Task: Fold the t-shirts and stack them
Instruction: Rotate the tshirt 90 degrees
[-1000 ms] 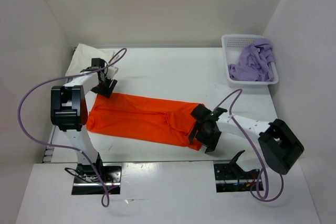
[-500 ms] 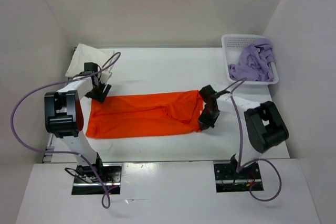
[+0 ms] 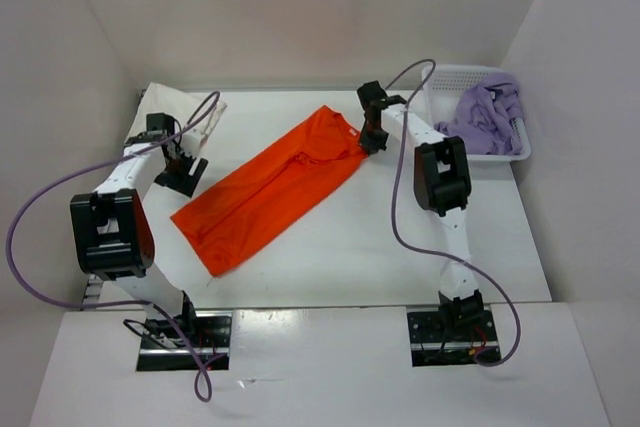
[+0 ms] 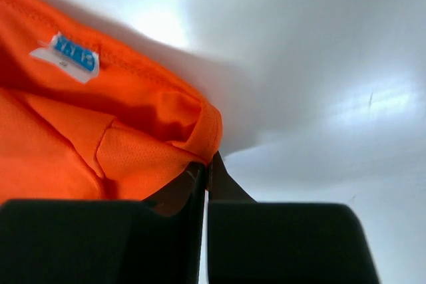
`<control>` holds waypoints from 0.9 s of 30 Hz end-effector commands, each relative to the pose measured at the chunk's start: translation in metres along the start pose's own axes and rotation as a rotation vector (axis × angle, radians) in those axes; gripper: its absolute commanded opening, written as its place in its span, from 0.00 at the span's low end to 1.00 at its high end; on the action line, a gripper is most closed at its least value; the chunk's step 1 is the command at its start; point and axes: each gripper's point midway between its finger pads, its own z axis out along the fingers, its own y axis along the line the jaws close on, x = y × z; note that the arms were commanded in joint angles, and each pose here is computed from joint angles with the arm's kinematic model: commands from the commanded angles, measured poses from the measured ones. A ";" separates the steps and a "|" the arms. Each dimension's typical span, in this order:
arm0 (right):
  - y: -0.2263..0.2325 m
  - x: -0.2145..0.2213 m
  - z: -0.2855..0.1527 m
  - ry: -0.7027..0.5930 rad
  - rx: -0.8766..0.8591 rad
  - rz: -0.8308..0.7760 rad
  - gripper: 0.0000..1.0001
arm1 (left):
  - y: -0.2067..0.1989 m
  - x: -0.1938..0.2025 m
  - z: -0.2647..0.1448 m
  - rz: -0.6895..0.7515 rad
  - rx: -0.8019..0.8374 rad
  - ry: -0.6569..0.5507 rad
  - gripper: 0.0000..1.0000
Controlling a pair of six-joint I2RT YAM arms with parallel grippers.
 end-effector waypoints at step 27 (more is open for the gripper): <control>0.033 -0.127 0.024 -0.232 -0.087 -0.153 0.64 | -0.097 0.028 0.051 0.143 0.252 0.143 0.49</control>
